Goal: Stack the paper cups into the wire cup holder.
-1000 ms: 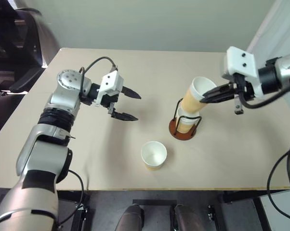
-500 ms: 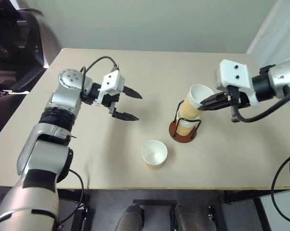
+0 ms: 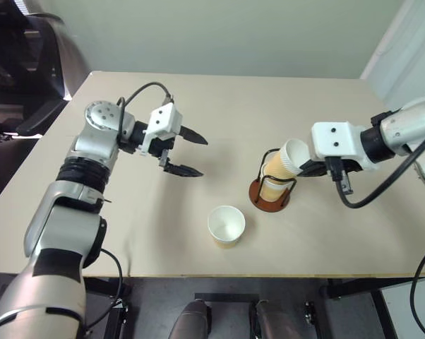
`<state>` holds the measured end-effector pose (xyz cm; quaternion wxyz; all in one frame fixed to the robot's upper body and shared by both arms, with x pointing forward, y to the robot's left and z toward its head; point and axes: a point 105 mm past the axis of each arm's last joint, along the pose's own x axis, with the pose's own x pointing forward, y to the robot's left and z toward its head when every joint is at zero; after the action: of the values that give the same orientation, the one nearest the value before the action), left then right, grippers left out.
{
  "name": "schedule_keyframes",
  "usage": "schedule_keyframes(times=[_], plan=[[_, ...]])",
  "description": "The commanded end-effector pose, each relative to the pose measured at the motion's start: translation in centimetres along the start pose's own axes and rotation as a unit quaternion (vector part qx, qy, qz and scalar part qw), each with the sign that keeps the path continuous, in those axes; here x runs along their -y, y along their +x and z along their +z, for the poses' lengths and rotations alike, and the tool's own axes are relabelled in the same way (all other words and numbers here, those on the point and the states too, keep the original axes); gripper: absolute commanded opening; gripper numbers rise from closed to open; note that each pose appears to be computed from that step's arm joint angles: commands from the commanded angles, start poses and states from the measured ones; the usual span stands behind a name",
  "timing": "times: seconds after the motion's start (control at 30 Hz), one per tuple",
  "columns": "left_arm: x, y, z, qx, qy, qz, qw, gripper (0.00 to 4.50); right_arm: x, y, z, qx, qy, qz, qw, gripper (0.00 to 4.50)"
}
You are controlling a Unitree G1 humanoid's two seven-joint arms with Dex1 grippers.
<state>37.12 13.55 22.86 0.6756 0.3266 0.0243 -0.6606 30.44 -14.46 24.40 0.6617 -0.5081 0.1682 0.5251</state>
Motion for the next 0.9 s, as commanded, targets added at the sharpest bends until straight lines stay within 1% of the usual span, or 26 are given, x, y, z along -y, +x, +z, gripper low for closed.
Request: schedule_keyframes(times=[0.03,0.2,0.3,0.43,0.57,0.67,0.77,0.9], plan=[[-0.4,-0.5,1.6,0.013,0.028,-0.004,1.0,4.5,0.6,-0.4,0.7,0.002,-0.02,-0.021,1.0,1.25],[-0.3,-0.4,1.6,0.014,0.028,-0.004,1.0,4.5,1.2,-0.4,1.4,0.022,-0.012,-0.035,0.999,3.01],[-0.3,-0.4,1.6,0.016,0.027,-0.005,1.0,4.5,1.9,-0.8,2.4,0.056,0.007,-0.052,0.997,4.12],[-0.1,-0.3,1.8,0.027,0.022,-0.008,0.999,4.5,2.0,-2.0,3.4,0.089,0.029,-0.069,0.993,4.12],[0.5,0.2,2.1,0.048,0.013,-0.023,0.998,4.5,-0.3,-3.4,4.0,0.099,0.041,-0.04,0.993,4.12],[1.3,0.6,1.9,0.045,0.009,-0.043,0.998,4.5,-2.1,-3.4,4.2,0.088,0.044,-0.011,0.995,4.12],[1.4,0.9,1.7,0.023,0.015,-0.059,0.998,4.5,-4.2,-2.8,3.6,0.067,0.051,0.026,0.996,4.12],[1.3,1.2,2.3,0.015,0.028,-0.075,0.997,4.5,-5.2,-1.5,2.9,0.039,0.028,0.036,0.998,4.12]])
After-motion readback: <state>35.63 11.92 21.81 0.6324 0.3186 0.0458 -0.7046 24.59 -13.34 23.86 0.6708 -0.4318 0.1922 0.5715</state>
